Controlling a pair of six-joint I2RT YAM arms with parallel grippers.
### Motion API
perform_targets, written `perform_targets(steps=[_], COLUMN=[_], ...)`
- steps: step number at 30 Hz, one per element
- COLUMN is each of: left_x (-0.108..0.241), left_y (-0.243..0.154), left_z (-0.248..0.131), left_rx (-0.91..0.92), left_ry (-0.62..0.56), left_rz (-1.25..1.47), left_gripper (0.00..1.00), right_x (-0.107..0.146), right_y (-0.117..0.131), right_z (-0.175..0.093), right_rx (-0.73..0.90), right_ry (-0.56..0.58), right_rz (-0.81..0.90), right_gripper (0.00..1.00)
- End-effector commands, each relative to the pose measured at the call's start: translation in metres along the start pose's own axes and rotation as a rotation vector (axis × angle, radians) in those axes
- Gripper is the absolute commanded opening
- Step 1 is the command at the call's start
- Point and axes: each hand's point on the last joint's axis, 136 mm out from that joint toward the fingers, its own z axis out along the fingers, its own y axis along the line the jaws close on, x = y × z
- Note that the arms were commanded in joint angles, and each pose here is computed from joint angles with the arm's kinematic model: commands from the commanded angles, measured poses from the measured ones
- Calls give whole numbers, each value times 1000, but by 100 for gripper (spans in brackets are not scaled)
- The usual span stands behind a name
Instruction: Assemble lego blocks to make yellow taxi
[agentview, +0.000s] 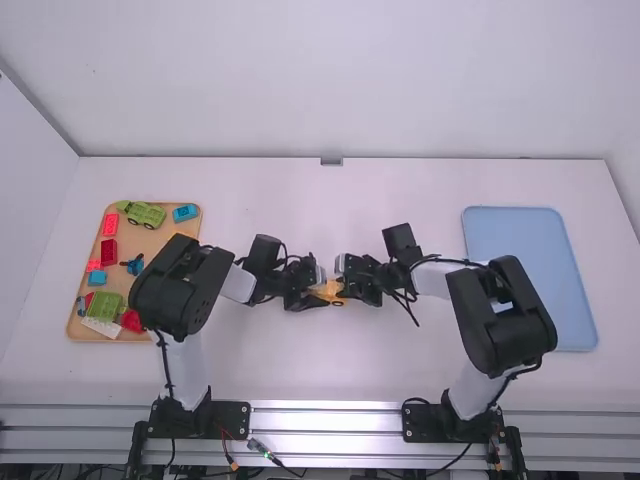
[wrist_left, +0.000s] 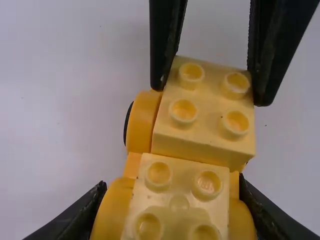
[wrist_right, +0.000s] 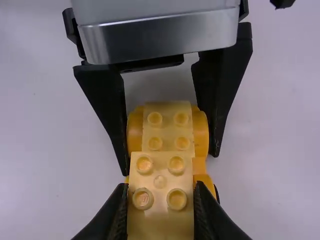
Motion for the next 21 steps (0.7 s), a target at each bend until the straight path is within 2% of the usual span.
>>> perform_targets(steps=[1,4,12,18,21], left_x=[11,14,9,15,13], left_y=[-19,-24,-26,-3,-1], left_z=[3,3,2,4,4], left_rx=[51,62,73,-20,-23], left_ry=[18,27,-3,61,57], left_rz=[-31,-8,1,-77,-75], left_gripper=[33,29,32,34,34], right_x=[4,5,3,4,3], right_y=[-6,-7,-6,-3,-3], right_z=[2,2,2,2,2], right_rx=[16,20,14,2,0], right_ry=[35,35,31,32,29], right_rz=[-5,-5,-3,14,15], right_gripper=[6,6,6,5,4])
